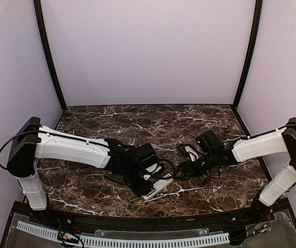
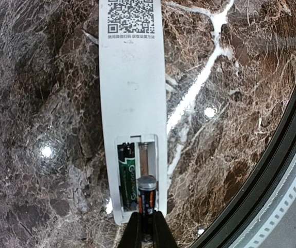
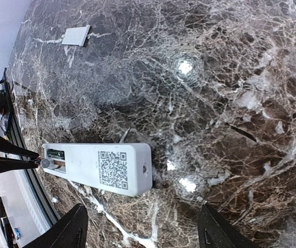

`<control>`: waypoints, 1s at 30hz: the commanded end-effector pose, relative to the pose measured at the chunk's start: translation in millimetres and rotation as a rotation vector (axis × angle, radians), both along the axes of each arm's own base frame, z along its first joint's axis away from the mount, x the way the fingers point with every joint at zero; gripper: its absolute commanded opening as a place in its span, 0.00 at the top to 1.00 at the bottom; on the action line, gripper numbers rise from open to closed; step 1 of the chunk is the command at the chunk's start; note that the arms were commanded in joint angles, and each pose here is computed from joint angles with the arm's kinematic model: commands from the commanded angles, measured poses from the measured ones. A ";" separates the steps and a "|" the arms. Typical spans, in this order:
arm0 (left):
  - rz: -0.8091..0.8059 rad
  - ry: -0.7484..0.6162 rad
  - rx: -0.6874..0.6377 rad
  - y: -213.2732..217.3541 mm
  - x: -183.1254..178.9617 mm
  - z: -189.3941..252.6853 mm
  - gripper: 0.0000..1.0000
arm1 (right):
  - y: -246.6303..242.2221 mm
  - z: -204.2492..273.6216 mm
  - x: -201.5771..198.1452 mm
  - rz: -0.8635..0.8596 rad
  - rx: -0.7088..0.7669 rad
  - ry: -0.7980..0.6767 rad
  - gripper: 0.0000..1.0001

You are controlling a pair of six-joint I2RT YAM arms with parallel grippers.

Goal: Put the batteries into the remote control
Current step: Place the battery in the battery compartment.

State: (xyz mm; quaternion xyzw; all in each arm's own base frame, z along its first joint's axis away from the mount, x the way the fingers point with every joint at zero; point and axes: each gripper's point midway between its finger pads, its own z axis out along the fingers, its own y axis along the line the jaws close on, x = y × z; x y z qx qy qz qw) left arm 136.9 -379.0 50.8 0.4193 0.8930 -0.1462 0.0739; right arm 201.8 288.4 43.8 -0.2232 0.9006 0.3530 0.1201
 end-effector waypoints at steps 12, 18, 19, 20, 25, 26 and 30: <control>-0.033 0.019 0.021 -6.5 -4.5 -4.2 0.93 | 0.8 -0.6 -0.4 0.016 0.014 0.000 0.28; -0.036 0.013 0.025 -6.6 -3.3 -0.4 0.84 | 0.7 -0.6 -0.6 0.017 0.014 0.001 0.28; -0.036 0.009 0.022 -7.8 -2.7 1.8 0.82 | 1.0 -0.3 -0.5 0.018 0.015 0.000 0.29; -0.037 0.007 0.022 -8.0 -2.6 3.0 0.81 | 0.8 -0.5 -0.6 0.018 0.013 0.001 0.28; -0.041 -0.007 0.002 -10.9 -0.6 15.3 0.76 | 0.7 -0.9 -0.6 0.017 0.013 0.003 0.28; -0.041 -0.011 0.008 -9.5 0.1 16.1 0.75 | 0.4 -1.4 -0.7 0.016 0.012 0.004 0.28; -0.034 -0.056 0.006 -1.7 4.7 25.9 0.75 | 0.8 -1.9 -0.8 0.020 0.011 0.004 0.28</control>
